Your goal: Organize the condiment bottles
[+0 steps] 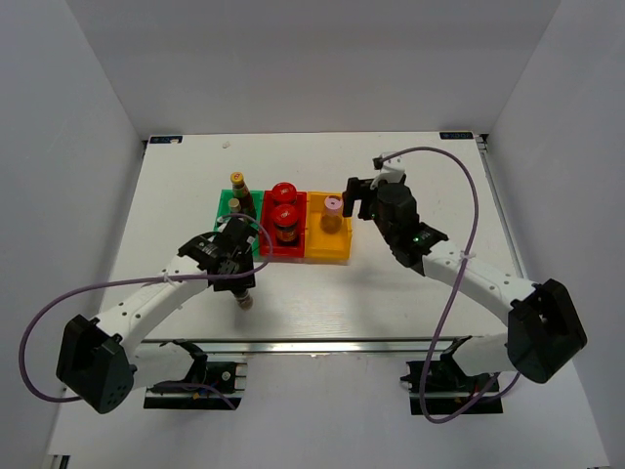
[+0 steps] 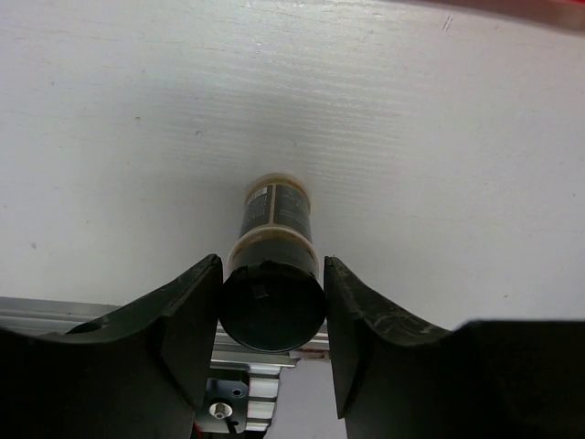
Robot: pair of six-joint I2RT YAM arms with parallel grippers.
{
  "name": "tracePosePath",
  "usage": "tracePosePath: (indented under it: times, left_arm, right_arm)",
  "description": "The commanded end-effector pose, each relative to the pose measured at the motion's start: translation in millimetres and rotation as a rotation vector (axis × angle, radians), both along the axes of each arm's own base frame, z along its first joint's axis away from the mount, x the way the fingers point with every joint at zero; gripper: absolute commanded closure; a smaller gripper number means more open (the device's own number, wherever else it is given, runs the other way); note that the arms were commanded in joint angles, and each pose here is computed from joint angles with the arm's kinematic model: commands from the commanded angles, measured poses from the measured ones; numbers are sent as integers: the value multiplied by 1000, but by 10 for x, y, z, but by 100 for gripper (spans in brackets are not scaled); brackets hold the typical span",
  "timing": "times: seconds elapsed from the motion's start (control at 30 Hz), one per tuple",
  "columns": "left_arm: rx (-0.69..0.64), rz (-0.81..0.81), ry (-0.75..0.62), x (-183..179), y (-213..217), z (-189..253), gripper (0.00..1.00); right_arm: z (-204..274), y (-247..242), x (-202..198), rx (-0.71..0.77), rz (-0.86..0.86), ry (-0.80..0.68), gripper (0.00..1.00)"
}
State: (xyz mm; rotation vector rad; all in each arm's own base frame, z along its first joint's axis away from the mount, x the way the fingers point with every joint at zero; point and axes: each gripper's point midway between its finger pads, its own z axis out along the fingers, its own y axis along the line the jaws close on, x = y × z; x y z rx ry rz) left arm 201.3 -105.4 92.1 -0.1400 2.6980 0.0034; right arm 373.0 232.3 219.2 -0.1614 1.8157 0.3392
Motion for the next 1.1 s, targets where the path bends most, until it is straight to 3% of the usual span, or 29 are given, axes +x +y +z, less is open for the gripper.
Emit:
tracePosePath:
  times: [0.0,0.17,0.37,0.6,0.73,1.07]
  left_arm:
    - [7,-17,-35,70,-37,150,44]
    - [13,-35,-19,8,-53,205,52]
    - [-67,-76,-75,140,-316,373,67]
    - [-175,-160,-267,602,-980,895,68]
    - [-314,-272,-392,829,-1563,1335,69]
    - [-245,-383,-383,1401,-2250,1359,73]
  right_arm:
    - [172,-241,-25,28,-103,-52,11]
    - [166,-554,-131,16,-212,-72,11]
    - [234,-699,-274,38,-228,-92,11]
    - [290,-927,-440,127,-282,-113,11]
    - [209,-1142,-476,135,-368,-75,11]
    - [17,-1474,-526,142,-461,-43,11]
